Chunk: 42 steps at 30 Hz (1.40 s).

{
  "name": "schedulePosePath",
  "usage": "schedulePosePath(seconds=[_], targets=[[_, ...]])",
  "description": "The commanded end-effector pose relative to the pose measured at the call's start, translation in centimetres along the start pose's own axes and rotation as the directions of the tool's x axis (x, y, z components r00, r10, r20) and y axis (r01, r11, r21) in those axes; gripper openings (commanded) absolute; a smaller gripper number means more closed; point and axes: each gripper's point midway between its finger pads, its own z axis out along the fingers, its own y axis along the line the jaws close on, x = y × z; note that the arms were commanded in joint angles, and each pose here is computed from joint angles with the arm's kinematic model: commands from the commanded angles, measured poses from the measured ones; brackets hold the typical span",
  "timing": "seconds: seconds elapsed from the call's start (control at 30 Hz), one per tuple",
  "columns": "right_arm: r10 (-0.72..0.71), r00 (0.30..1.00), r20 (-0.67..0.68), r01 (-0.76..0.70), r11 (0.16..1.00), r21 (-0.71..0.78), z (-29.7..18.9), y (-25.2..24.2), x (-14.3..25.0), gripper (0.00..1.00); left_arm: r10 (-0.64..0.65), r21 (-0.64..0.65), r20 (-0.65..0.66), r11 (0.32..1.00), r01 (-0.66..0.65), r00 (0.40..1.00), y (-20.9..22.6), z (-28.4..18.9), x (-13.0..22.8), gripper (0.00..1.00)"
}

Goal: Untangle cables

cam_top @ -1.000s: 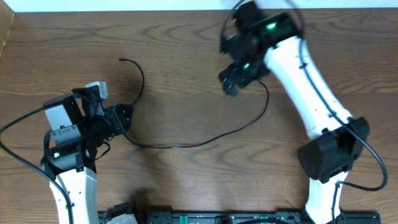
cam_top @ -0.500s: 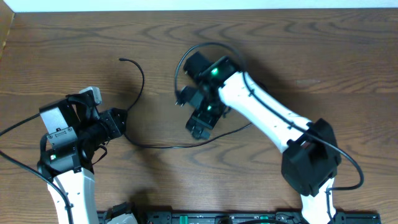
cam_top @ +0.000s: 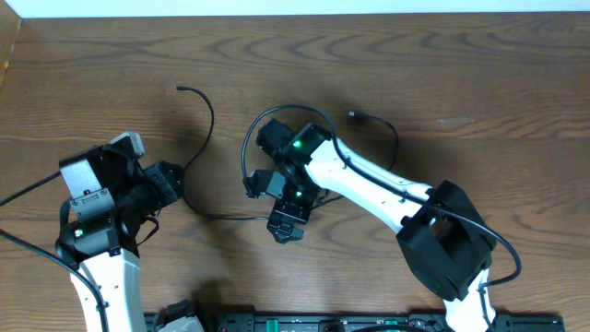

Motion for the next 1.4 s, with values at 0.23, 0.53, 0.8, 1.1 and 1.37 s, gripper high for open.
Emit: schedulePosePath(seconds=[0.23, 0.53, 0.8, 1.1, 1.37], targets=[[-0.153, 0.983, 0.104, 0.141, 0.983, 0.116, 3.2, -0.7, -3.0, 0.99, 0.002, 0.005, 0.016, 1.0, -0.002, 1.0, -0.1, -0.2, -0.1, 0.44], [-0.204, 0.972, 0.114, 0.187, 0.972, 0.145, 5.4, -1.6, -3.5, 0.99, 0.012, 0.01, 0.042, 1.0, -0.012, 0.999, -0.4, -0.9, -0.3, 0.44], [-0.214, 0.974, 0.068, 0.205, 0.971, 0.121, 7.4, -2.1, -2.5, 0.91, 0.006, 0.008, 0.028, 1.0, -0.006, 1.0, -0.3, -0.9, 0.1, 0.46], [-0.228, 0.971, 0.069, 0.214, 0.961, 0.175, 7.3, -3.1, -3.0, 0.22, 0.019, 0.031, 0.056, 0.999, -0.021, 0.998, -1.0, -1.7, -0.1, 0.48], [-0.078, 0.997, 0.006, 0.068, 0.898, 0.435, 5.1, -7.8, -2.4, 0.01, 0.027, 0.035, 0.076, 0.999, -0.029, 0.997, -1.2, -2.3, -0.1, 0.52]])
